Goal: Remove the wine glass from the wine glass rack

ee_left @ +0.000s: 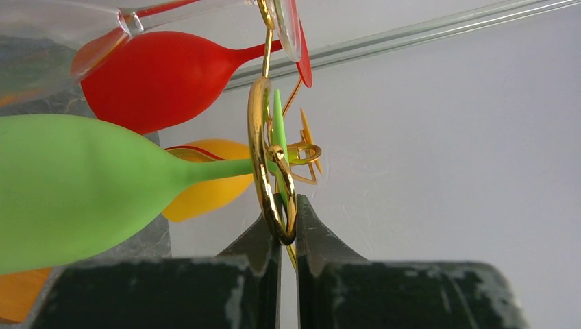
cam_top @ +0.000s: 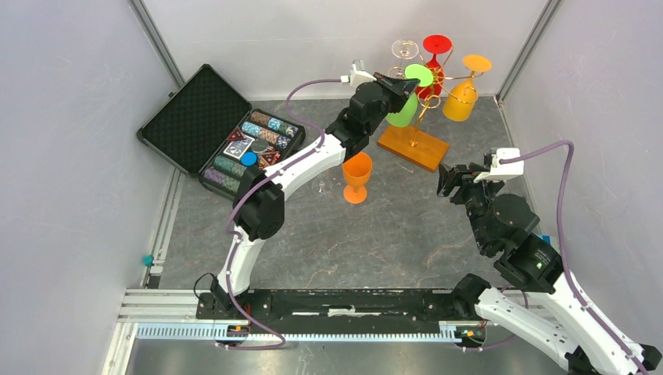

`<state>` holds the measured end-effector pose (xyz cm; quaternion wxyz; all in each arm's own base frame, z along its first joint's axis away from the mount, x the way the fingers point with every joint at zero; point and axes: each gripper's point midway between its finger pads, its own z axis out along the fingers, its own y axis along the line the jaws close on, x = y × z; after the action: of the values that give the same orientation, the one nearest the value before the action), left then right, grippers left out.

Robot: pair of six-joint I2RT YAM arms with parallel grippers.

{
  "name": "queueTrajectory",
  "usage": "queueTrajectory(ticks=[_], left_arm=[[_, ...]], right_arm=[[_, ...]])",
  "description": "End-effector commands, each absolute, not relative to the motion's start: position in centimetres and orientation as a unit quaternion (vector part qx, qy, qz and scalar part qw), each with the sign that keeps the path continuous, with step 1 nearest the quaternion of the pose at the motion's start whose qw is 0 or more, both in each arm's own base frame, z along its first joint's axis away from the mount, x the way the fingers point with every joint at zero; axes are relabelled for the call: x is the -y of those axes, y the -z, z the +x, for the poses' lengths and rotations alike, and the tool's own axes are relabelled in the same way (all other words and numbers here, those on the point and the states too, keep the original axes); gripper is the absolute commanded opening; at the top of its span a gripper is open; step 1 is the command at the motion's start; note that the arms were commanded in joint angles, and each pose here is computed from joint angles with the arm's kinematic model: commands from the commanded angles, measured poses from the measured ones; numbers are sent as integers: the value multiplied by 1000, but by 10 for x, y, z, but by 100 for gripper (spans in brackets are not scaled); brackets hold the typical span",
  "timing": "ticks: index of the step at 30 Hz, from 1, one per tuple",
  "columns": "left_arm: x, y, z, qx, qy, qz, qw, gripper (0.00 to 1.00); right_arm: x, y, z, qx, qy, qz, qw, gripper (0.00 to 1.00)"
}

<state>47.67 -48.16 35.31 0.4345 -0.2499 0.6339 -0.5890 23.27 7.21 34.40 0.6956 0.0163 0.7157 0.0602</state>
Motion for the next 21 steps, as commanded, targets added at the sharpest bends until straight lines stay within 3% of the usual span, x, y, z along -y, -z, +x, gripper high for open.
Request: queueTrajectory(ticks=[1,21], left_arm=[[464,-413,459,-596,616,-247,451,2],[445,-409,464,-621,566,-280,464,5]], right_arm=[[-70,-349,233,-710,-59,25,702,71],[-70,-349,233,-708,-64,28,702,71]])
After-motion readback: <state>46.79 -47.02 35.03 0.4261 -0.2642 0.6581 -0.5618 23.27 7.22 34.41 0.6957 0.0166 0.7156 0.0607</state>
